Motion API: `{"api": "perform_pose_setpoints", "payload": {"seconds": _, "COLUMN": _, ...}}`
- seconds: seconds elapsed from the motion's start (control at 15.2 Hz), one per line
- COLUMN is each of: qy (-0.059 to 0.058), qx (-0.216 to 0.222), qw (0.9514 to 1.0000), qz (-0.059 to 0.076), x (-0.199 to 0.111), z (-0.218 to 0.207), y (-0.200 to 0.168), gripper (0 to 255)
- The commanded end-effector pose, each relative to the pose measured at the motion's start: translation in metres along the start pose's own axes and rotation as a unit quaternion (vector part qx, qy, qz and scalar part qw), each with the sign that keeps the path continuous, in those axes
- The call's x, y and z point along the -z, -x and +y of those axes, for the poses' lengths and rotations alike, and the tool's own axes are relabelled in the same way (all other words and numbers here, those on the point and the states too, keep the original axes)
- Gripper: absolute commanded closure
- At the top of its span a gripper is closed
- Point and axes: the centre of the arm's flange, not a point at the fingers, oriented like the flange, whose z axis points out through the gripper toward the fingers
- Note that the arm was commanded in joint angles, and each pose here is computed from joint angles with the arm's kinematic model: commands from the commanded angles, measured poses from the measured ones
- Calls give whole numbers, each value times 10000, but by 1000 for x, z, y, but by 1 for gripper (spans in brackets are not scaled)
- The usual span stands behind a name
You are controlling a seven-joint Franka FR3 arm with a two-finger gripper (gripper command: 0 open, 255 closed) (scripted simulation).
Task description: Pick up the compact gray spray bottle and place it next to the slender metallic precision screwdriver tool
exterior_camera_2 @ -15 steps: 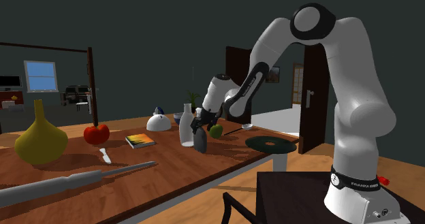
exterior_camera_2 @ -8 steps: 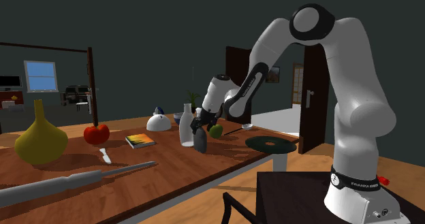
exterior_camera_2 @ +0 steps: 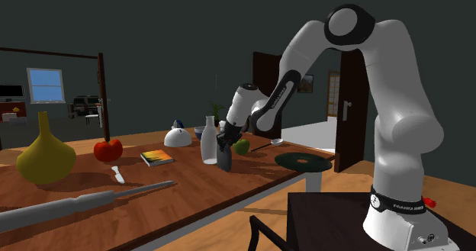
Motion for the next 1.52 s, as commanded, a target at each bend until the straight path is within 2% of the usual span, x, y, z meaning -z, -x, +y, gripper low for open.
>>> {"api": "perform_pose_setpoints", "payload": {"seconds": 0.0, "qy": 1, "qx": 0, "qw": 10000, "qz": -1, "x": 0, "z": 0, "y": 0, "gripper": 255}}
{"api": "perform_pose_setpoints", "payload": {"seconds": 1.45, "qy": 1, "qx": 0, "qw": 10000, "qz": -1, "x": 95, "z": 0, "y": -57, "gripper": 255}}
